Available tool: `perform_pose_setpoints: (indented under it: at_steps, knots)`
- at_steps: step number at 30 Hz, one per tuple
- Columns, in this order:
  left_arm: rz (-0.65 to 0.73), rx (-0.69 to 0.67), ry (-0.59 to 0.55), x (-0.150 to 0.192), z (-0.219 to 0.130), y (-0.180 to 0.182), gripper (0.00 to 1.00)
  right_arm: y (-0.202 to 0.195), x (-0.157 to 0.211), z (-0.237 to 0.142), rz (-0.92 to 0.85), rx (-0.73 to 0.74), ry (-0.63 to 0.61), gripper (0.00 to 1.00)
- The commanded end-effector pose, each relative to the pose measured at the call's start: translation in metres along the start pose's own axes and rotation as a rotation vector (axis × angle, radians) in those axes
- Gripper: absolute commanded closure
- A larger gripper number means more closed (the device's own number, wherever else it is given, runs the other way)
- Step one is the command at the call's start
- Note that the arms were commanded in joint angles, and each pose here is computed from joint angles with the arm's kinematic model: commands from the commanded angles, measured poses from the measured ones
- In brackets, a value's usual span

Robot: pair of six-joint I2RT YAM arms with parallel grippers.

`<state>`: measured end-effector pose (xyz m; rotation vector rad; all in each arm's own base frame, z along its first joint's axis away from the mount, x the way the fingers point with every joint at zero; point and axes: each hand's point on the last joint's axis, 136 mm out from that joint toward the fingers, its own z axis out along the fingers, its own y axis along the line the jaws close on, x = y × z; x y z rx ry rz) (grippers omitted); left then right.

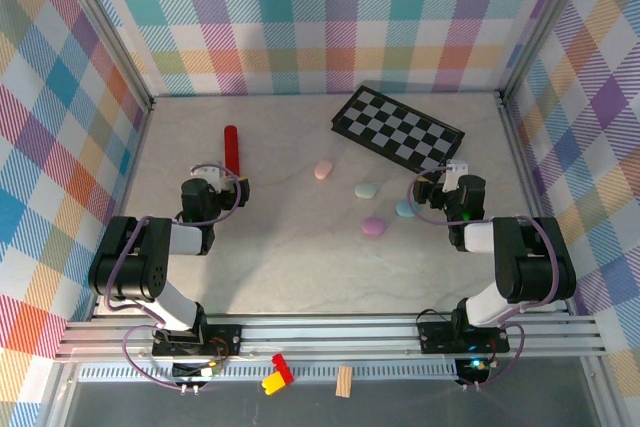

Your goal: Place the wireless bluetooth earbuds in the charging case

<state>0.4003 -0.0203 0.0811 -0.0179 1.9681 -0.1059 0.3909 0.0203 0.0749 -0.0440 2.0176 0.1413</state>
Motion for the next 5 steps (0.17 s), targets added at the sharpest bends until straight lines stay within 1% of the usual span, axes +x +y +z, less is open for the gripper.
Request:
perform_pose_setpoints:
  at_steps: [1,5]
  knots:
    - [-0.005,-0.009,0.004,-0.0009,0.0017,0.0008,0.0,0.0035,-0.0176,0.0006,0.002,-0.022,-0.055,0.01]
    - [-0.005,-0.009,0.002,-0.0011,0.001,0.0011,0.0,0.0037,-0.0184,-0.0002,0.002,-0.023,-0.06,0.01]
